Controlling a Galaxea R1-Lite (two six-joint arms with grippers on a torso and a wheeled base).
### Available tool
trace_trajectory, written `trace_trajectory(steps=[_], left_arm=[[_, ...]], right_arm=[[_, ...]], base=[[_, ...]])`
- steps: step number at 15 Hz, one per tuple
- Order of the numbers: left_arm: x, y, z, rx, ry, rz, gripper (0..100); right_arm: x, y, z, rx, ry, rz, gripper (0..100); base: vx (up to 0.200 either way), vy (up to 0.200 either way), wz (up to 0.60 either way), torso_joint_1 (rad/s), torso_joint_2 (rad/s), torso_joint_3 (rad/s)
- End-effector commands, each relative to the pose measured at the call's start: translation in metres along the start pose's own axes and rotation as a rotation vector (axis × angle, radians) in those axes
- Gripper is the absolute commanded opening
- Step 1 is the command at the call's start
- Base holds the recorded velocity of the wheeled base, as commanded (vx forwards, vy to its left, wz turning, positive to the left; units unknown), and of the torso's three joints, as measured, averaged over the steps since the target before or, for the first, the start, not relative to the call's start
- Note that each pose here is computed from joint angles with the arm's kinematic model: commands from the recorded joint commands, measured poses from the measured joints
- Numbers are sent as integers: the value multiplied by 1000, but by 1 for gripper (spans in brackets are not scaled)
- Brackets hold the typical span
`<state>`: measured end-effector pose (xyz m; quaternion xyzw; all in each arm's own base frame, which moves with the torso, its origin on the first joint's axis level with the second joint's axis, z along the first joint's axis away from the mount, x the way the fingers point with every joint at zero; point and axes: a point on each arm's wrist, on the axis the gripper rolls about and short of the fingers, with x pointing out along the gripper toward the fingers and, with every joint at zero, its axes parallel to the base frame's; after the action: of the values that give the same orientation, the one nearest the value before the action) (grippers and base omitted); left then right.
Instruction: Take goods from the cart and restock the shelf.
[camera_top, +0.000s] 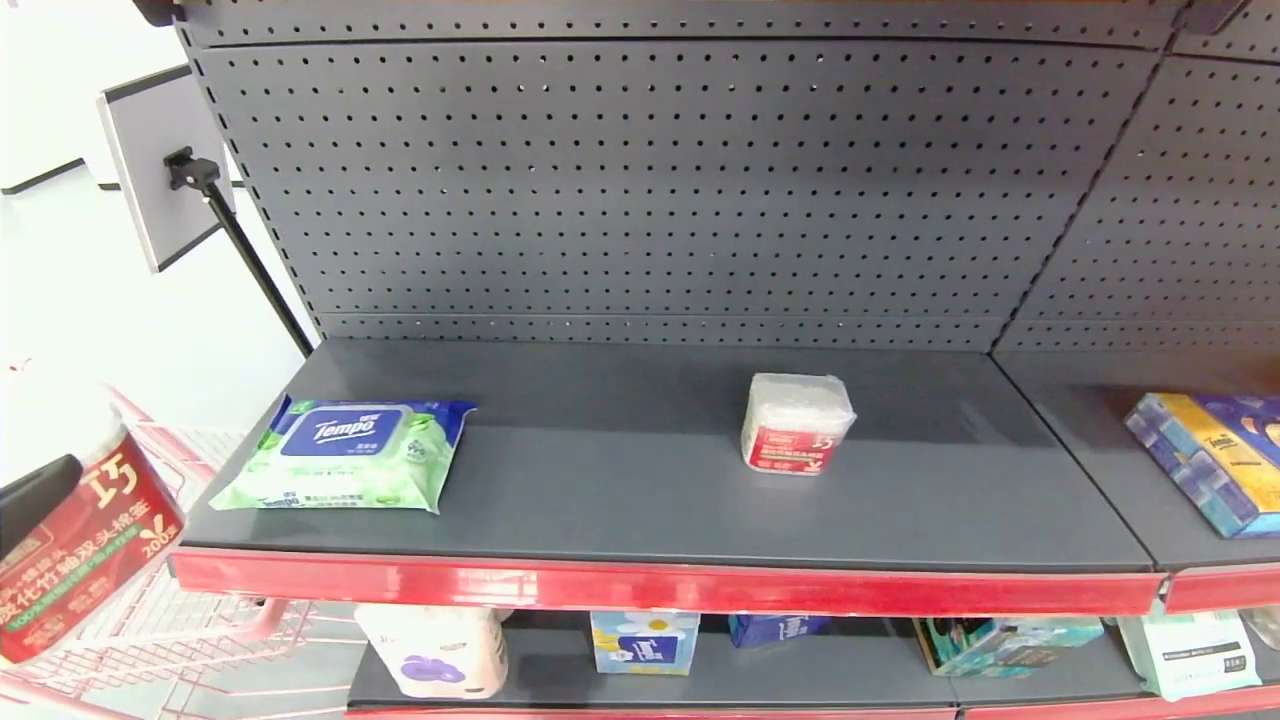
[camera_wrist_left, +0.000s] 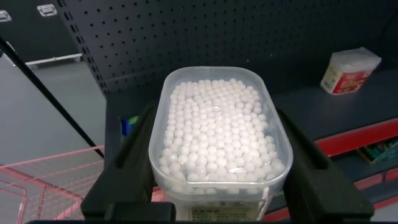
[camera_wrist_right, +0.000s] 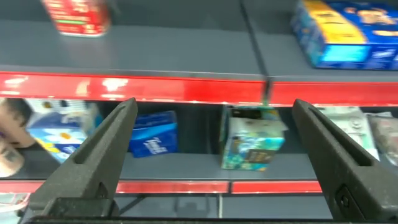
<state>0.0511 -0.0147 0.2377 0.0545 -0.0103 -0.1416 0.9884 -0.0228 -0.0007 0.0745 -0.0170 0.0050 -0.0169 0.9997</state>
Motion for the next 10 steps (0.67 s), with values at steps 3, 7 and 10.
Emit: trace_trajectory(steps=[3, 7, 10], left_arm=[[0, 0, 0, 7, 0, 0, 0], [0, 0, -1, 13, 3, 1, 0], [0, 0, -2, 35, 7, 0, 0]], right_arm=[[0, 0, 0, 0, 1, -1, 100], [0, 0, 0, 0, 1, -1, 100], [0, 0, 0, 0, 1, 0, 100]], base=[[0, -200, 0, -2, 2, 7], [0, -200, 0, 2, 2, 1], [0, 0, 0, 0, 0, 0]])
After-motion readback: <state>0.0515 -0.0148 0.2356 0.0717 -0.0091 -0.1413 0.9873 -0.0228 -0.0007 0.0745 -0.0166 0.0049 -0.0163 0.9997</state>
